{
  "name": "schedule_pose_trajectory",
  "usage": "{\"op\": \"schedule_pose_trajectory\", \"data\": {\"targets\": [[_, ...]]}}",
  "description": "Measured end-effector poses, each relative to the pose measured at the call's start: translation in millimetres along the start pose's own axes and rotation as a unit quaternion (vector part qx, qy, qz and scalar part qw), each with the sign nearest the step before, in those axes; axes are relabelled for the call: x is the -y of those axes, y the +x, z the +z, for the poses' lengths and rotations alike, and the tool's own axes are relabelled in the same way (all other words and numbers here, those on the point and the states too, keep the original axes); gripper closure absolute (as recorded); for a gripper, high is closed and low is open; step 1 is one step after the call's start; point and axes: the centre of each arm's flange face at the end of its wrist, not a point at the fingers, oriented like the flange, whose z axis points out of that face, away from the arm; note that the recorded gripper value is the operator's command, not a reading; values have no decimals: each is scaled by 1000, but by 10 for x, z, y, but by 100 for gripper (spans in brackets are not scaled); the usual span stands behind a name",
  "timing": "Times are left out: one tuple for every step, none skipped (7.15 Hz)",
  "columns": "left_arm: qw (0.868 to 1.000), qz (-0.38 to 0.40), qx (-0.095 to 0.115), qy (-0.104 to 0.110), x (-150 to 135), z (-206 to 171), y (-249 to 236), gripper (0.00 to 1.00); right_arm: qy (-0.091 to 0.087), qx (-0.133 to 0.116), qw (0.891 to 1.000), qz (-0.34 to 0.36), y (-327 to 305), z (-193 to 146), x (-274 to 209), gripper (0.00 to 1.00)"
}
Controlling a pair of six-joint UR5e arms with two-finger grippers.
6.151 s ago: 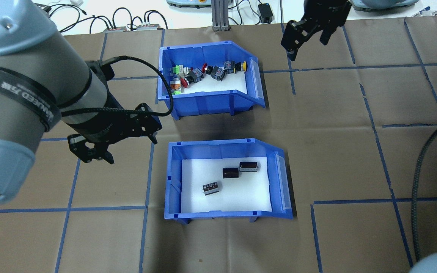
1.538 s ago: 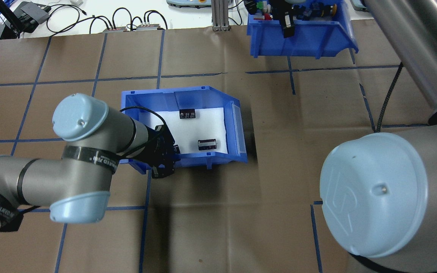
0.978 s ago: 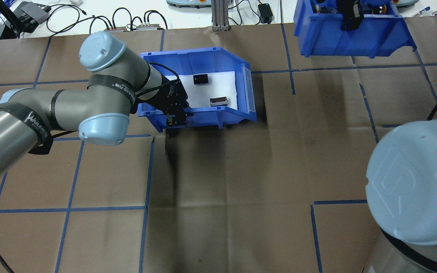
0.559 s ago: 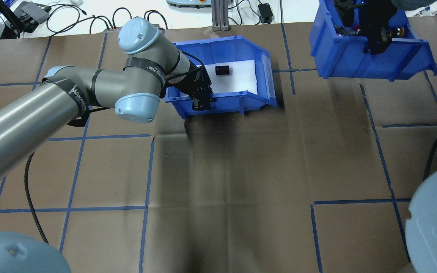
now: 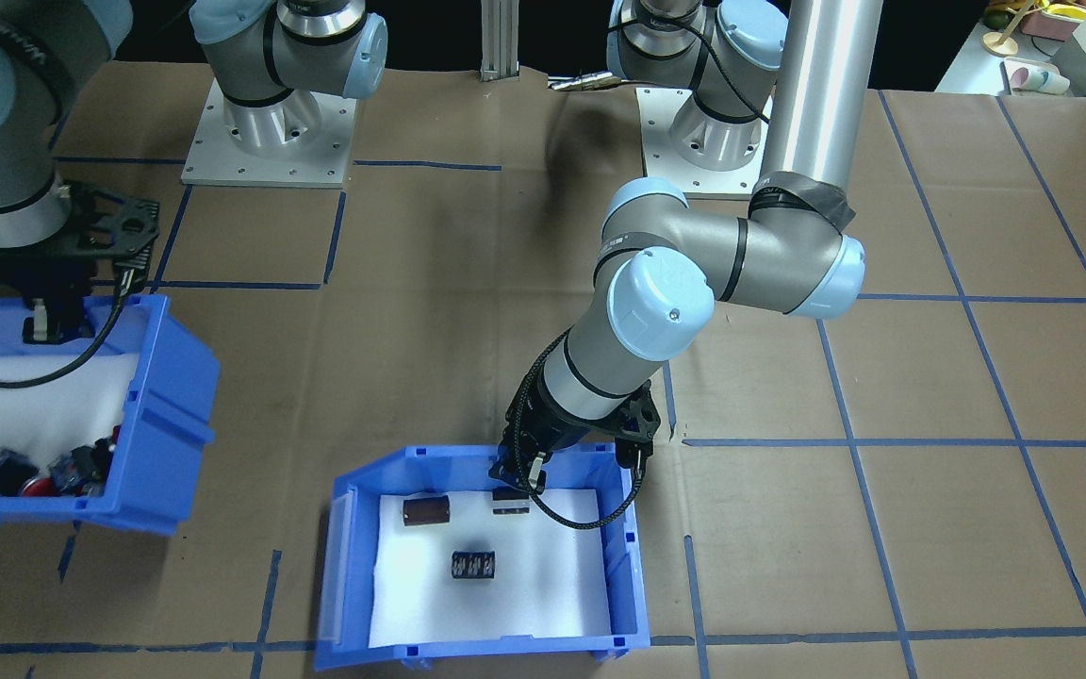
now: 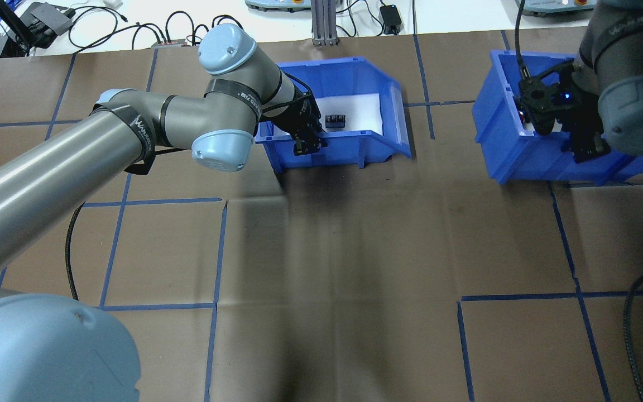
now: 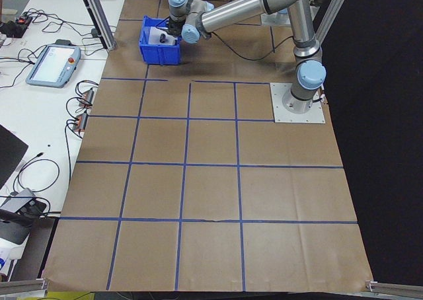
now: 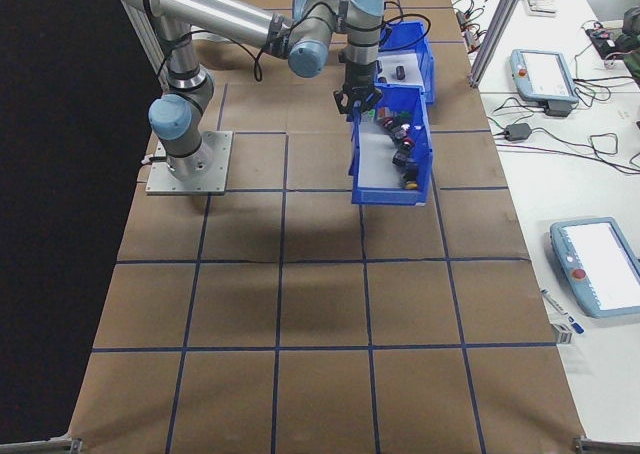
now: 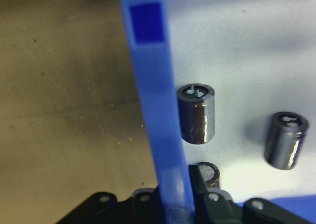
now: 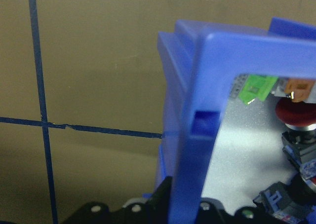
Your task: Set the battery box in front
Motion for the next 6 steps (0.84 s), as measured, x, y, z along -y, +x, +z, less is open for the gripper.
{"op": "schedule_pose_trajectory", "data": {"targets": [[1000,-1,-2,12,8,-18,5,0,-2,0,1000,0,-98,57,41,100],[1000,0,-9,18,-21,-145,6,0,-2,0,1000,0,-142,75,58,100],[1000,3,-16,21,-77,-407,-23,0,-2,0,1000,1,-163,77,71,100],[1000,11,-14,25,-120,-731,-87,0,-2,0,1000,1,-173,73,82,100],[998,39,-8,38,-138,-1061,-163,0,-1,1,1000,0,-187,63,92,100],[994,97,1,59,-159,-1406,-257,0,-1,2,1000,-2,-226,44,114,100]]}}
